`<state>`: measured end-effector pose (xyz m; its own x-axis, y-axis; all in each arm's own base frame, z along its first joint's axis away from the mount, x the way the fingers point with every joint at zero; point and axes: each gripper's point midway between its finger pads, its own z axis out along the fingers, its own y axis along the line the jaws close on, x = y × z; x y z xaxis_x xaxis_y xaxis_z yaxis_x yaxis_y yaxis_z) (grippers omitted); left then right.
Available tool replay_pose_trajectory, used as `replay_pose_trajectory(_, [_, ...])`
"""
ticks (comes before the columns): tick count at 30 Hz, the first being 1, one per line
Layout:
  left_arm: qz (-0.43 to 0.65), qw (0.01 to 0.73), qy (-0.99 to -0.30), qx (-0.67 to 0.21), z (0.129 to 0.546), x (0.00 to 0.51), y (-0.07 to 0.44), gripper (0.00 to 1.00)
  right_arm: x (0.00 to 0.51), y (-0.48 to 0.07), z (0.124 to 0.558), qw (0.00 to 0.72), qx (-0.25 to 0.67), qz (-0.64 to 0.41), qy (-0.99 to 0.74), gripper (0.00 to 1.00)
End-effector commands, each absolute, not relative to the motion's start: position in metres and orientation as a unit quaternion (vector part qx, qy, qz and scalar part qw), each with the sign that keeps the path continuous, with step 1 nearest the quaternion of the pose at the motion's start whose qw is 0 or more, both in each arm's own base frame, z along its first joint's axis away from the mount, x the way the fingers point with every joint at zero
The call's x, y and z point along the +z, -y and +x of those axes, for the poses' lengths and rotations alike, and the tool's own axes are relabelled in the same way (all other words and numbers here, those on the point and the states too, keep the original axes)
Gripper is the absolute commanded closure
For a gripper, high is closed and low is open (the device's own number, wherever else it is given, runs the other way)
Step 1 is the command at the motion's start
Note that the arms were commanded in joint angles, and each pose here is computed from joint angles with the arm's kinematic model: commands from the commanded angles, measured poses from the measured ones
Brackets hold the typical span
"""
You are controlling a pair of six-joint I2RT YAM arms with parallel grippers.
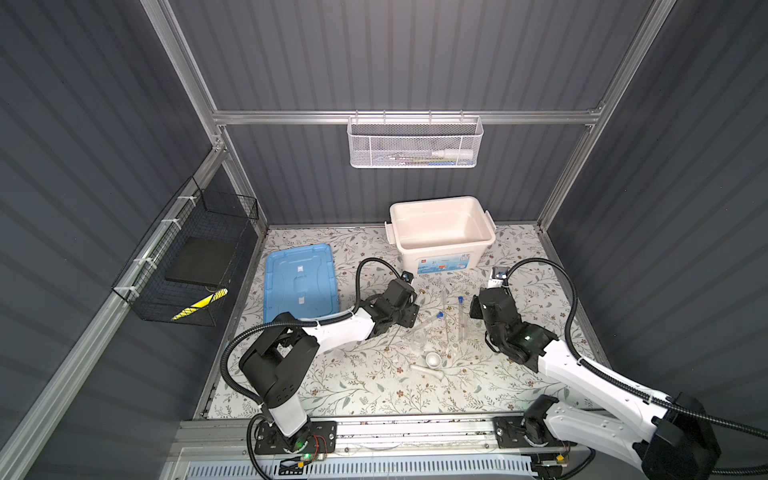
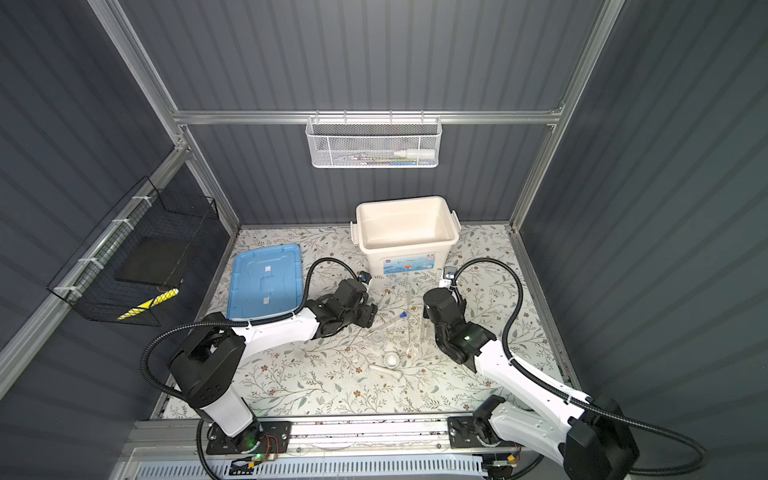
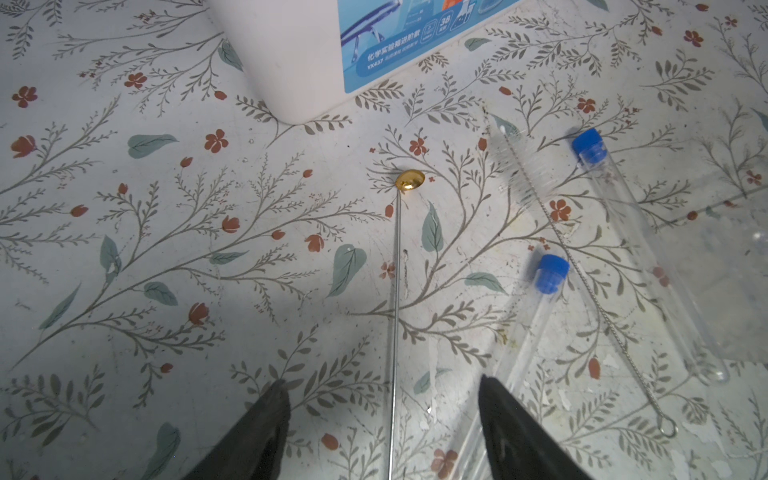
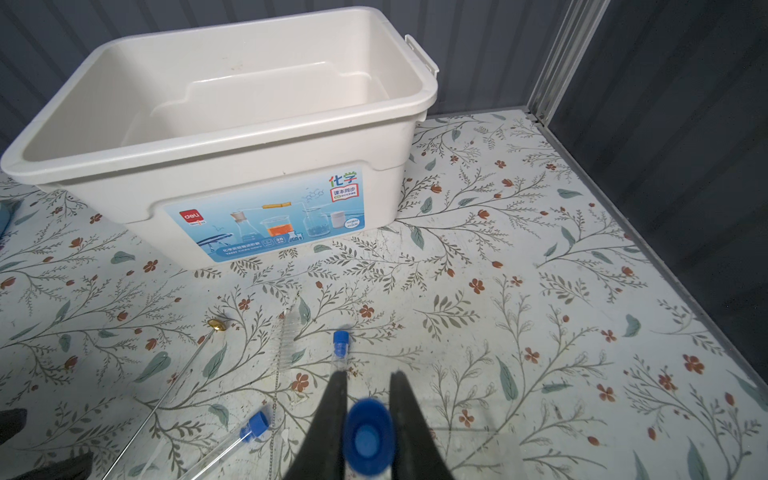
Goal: Organize the chemistry lab equipment
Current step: 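Hold the blue cap in the right gripper near the white bin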
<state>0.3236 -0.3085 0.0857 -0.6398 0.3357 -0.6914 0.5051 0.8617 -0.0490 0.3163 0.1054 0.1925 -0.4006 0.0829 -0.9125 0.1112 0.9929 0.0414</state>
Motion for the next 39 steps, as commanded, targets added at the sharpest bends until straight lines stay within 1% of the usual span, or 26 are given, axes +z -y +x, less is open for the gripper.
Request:
replay_pose_trajectory(1, [0.229,0.349,-0.901,-0.119,0.318,0.086,0.304,0.26,0.193,-0.104,0.318,0.554,-0.015,0.072,-0.829,0.86])
replay_pose_trajectory(30, [0.231,0.343,-0.903,-0.117,0.317,0.081,0.304,0.26,0.176,-0.103,0.318,0.551,-0.036,0.069,-0.831,0.87])
replay_pose_trajectory(39, [0.231,0.343,-0.903,-0.117,0.317,0.082,0.303,0.26,0.170,-0.107,0.313,0.554,-0.044,0.059,-0.829,0.83])
